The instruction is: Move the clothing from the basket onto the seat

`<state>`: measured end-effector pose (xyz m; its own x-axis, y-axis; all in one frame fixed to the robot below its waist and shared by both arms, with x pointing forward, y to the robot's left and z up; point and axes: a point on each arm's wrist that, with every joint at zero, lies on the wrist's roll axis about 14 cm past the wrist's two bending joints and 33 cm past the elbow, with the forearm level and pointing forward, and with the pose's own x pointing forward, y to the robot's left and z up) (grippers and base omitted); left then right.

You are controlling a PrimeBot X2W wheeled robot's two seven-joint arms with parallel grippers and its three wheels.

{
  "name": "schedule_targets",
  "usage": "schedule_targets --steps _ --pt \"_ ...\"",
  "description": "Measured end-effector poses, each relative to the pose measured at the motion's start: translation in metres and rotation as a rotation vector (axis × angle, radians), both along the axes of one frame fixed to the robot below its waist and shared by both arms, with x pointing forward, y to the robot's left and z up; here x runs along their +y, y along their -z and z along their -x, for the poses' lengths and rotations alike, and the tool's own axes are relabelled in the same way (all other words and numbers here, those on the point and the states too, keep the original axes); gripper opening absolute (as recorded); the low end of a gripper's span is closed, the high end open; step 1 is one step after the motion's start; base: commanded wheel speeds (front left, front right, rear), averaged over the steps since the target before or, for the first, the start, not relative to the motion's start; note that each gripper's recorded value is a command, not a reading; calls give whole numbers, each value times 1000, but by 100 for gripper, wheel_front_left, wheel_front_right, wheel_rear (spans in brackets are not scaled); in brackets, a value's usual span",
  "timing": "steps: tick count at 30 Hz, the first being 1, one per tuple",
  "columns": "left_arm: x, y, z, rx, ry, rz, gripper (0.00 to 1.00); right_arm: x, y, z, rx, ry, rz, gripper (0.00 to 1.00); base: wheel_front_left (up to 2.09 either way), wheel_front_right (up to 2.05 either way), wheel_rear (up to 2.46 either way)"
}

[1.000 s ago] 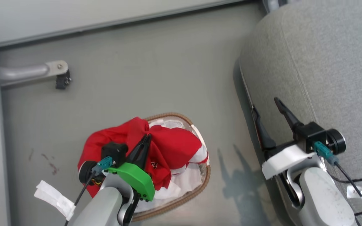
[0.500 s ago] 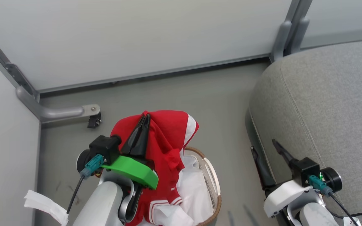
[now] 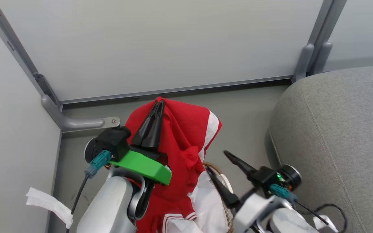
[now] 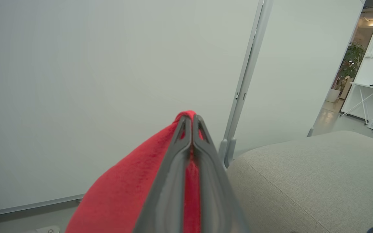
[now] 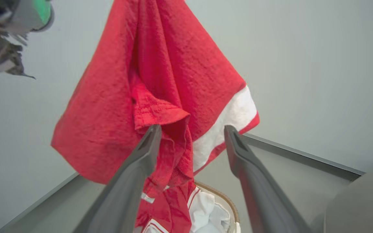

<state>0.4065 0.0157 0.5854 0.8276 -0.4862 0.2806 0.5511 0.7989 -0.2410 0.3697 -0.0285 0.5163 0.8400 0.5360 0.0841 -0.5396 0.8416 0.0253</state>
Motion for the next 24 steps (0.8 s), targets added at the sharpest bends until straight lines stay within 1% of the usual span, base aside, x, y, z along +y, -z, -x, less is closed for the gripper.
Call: schedule_targets --steps 4,8,11,16,17,18,19,20,22,24 --pt "-1 0 2 -1 7 1 0 40 -20 1 -39 -131 -20 100 0 0 0" --pt "-4 1 6 4 20 0 0 60 -27 -5 -52 -193 -7 100 0 0 0" --pt "-4 3 9 16 26 9 0 75 -18 -5 -28 -239 26 100 0 0 0" --pt "-5 2 12 17 36 15 0 96 -5 -1 38 -309 23 100 0 0 0" --pt "-5 1 13 15 39 15 0 99 -3 0 47 -320 25 96 0 0 0" --pt "-6 1 14 15 41 16 0 102 1 1 63 -332 31 70 0 0 0" --pt "-6 1 15 14 42 15 0 104 6 2 82 -340 33 29 0 0 0" --pt "-6 0 16 15 43 17 0 105 11 3 105 -346 32 0 0 0 0" --pt "-5 0 17 16 43 21 0 108 18 4 140 -352 24 0 0 0 0" --pt "-4 0 18 18 41 24 0 110 17 2 147 -358 18 0 0 0 0"
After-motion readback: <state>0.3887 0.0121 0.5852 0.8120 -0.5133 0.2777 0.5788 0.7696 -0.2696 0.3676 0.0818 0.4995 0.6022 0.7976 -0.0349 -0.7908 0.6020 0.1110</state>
